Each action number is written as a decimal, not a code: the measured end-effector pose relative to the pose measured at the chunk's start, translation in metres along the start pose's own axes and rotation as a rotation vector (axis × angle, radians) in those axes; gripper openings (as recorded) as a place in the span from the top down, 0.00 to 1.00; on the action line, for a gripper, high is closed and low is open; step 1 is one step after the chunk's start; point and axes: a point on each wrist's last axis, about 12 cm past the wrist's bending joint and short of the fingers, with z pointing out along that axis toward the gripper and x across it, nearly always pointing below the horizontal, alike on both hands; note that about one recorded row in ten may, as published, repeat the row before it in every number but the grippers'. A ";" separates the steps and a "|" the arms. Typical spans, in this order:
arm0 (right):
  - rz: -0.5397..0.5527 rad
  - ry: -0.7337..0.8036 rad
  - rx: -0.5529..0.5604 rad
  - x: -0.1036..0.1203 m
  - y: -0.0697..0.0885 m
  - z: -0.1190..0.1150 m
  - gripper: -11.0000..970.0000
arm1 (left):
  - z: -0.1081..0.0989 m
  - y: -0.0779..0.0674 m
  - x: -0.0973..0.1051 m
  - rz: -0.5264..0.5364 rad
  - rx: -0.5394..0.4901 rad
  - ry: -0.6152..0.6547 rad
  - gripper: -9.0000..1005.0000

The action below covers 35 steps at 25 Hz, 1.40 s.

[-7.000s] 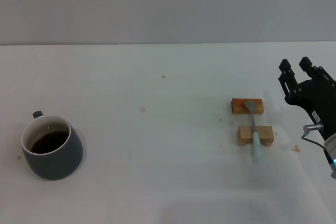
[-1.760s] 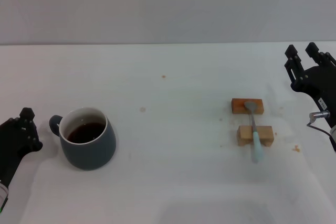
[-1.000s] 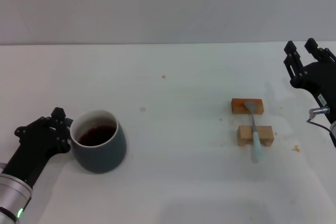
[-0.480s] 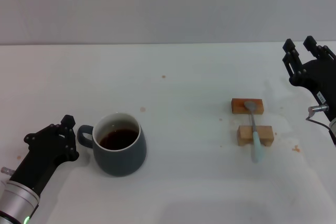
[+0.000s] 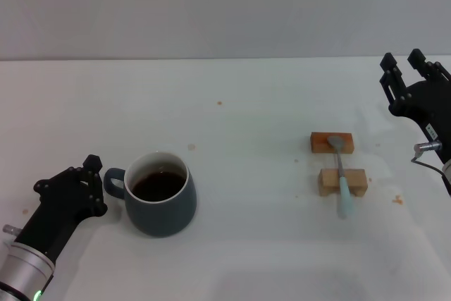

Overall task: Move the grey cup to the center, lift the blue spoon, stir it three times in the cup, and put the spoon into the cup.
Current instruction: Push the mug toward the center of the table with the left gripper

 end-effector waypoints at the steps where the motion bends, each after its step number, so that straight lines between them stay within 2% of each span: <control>1: 0.000 0.000 0.000 0.000 0.000 0.000 0.54 | 0.001 -0.001 0.000 -0.002 0.003 0.004 0.99; 35: -0.008 -0.001 -0.007 -0.001 -0.001 0.003 0.54 | 0.016 -0.027 -0.002 -0.020 0.102 0.024 0.99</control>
